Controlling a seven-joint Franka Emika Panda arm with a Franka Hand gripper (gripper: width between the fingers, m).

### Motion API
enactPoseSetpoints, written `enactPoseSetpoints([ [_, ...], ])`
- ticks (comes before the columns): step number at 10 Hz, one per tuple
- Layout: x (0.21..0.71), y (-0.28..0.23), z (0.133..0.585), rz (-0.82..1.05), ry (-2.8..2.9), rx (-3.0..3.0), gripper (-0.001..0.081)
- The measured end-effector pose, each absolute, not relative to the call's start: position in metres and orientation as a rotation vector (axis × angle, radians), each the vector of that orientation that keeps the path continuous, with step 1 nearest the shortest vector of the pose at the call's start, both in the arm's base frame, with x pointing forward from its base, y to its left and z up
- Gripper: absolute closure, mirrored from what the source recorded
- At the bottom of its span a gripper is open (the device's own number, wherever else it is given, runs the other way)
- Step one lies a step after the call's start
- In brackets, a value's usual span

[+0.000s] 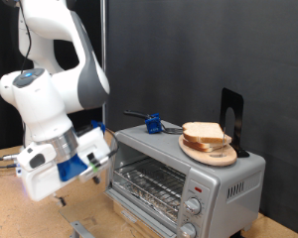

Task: Make a piece of toast with the oven

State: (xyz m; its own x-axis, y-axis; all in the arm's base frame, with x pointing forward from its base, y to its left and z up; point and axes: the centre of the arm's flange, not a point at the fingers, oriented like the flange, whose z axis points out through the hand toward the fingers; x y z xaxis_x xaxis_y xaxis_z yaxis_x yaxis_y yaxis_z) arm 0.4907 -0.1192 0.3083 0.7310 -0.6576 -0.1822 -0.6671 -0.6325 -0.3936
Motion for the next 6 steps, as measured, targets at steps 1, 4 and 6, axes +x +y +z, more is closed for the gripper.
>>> enactPoseSetpoints([
  [1,0.489,-0.116,0.328,0.049,0.938,-2.426,-0.0003],
  [4,0.483,-0.107,0.379,0.018,0.895,-2.345,-0.0003],
  [6,0.481,-0.094,0.411,-0.039,0.962,-2.380,-0.0003],
])
